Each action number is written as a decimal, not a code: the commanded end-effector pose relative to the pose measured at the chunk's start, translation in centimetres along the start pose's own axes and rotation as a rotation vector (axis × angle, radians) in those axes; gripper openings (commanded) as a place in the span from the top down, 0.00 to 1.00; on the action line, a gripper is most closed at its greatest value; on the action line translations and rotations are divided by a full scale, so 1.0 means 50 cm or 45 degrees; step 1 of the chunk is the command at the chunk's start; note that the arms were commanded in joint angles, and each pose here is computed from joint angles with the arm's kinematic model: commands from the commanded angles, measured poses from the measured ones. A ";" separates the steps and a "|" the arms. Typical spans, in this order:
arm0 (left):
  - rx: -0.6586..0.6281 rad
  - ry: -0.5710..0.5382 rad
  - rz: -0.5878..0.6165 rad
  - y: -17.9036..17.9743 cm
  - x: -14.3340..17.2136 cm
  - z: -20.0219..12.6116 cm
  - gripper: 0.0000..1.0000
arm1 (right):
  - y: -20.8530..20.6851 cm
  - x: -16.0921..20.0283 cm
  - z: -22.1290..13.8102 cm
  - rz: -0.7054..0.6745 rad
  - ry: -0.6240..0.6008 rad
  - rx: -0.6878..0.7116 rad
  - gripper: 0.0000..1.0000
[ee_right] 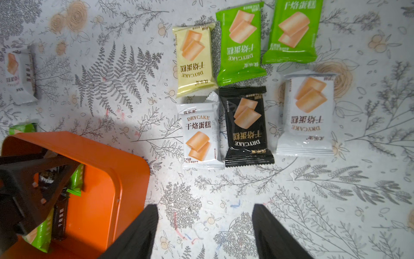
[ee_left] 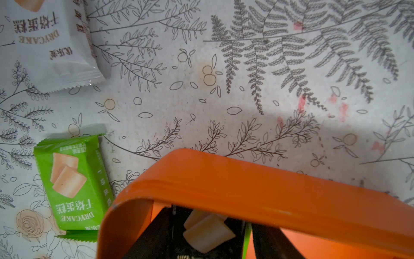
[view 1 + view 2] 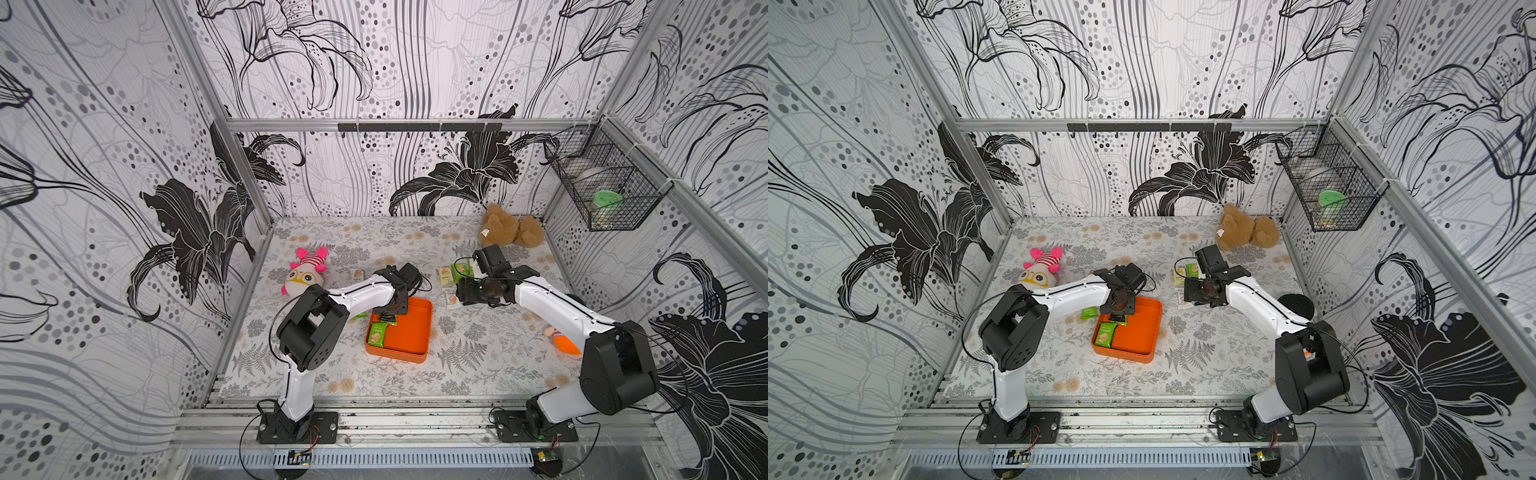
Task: Take the cookies out of the storage box
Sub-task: Pick up the cookie from the storage box.
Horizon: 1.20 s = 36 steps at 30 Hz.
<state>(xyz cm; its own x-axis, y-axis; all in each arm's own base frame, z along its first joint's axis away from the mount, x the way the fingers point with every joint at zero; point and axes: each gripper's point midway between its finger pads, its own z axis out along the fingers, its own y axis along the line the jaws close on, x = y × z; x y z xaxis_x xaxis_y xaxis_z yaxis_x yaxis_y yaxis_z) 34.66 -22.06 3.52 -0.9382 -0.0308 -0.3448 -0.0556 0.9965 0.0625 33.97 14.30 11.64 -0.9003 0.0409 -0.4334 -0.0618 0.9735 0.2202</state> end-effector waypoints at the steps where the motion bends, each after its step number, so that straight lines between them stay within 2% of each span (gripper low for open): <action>1: 0.019 0.007 0.006 0.000 0.001 0.021 0.42 | -0.003 -0.013 -0.010 0.019 -0.003 0.016 0.28; 9: 0.036 0.003 0.003 0.004 0.001 0.017 0.56 | -0.002 -0.010 -0.009 0.053 0.000 0.010 0.28; 21: 0.104 -0.047 -0.041 0.006 -0.018 -0.052 0.55 | 0.001 0.001 -0.012 0.095 0.003 -0.016 0.28; 30: 0.137 -0.051 -0.064 0.008 -0.013 -0.073 0.55 | 0.001 0.009 -0.025 0.101 -0.008 -0.028 0.29; 36: 0.144 -0.112 -0.072 0.024 -0.041 -0.116 0.56 | 0.004 0.007 -0.027 0.109 -0.015 -0.041 0.29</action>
<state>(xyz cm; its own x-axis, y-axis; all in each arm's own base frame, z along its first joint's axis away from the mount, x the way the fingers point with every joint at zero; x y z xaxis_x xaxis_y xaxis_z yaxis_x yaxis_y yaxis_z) 34.02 -21.98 7.37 -0.9202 -0.0665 -0.3858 -0.0524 0.9975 -0.0469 33.65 14.42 12.71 -0.8928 0.1032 -0.4384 -0.0196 0.9635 0.2668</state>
